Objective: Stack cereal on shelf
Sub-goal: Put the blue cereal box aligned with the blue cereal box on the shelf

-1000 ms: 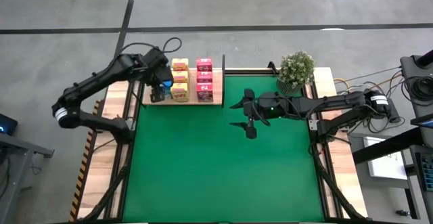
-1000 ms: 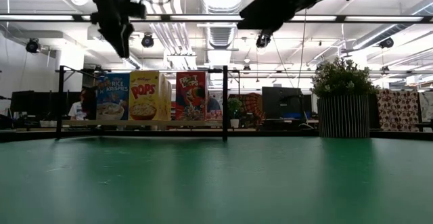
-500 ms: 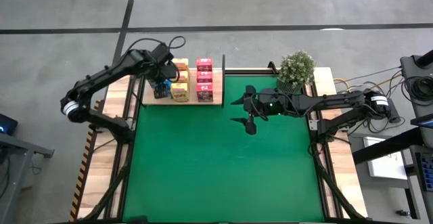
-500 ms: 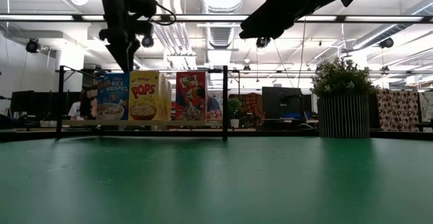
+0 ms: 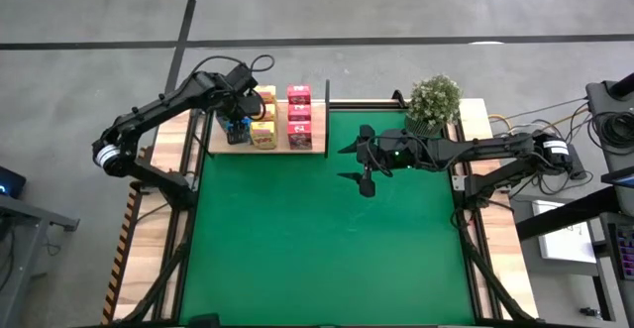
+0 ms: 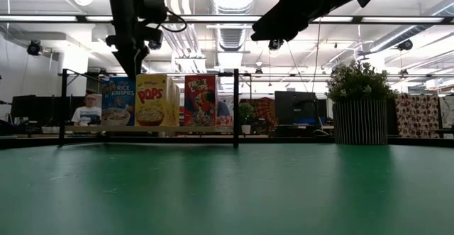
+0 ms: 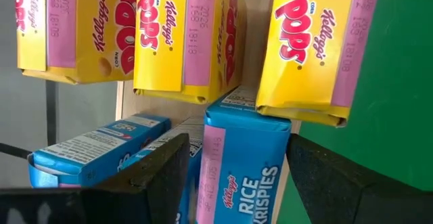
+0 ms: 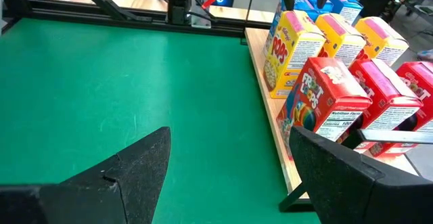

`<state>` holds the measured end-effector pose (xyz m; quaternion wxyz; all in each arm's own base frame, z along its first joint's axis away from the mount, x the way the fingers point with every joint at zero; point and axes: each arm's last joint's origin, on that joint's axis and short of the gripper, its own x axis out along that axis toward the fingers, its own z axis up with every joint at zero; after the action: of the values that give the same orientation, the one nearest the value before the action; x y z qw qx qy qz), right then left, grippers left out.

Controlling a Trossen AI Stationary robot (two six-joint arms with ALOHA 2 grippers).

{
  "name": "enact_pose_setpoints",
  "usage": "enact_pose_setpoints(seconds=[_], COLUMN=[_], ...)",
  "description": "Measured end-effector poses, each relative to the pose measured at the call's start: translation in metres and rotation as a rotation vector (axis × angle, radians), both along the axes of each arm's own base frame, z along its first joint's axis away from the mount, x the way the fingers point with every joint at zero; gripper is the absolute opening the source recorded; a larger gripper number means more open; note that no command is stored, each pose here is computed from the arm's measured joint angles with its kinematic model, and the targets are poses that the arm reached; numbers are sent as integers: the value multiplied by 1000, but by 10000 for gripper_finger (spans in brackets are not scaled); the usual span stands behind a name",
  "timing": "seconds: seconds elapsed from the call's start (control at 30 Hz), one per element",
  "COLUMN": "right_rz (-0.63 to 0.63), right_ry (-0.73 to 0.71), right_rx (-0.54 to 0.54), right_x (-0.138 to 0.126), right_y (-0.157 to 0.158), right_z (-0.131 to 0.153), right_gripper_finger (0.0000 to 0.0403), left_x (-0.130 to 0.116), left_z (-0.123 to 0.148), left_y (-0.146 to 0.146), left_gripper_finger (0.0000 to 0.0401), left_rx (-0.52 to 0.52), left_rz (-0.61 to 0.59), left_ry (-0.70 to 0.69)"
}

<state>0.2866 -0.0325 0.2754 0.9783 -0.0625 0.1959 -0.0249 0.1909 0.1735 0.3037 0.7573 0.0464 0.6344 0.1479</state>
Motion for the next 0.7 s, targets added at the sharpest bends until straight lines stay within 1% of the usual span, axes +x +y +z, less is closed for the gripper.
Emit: enact_pose_setpoints(seconds=[0.4,0.7], right_rz=[0,0], right_ry=[0,2], right_rx=[0,0], right_x=[0,0], right_y=[0,0], right_z=[0,0], right_gripper_finger=[290,290], left_x=[3,5], left_z=[-6,-10], left_y=[4,5], left_gripper_finger=[227,189], left_rx=[-14,-26], left_rz=[6,6], left_ry=[15,28])
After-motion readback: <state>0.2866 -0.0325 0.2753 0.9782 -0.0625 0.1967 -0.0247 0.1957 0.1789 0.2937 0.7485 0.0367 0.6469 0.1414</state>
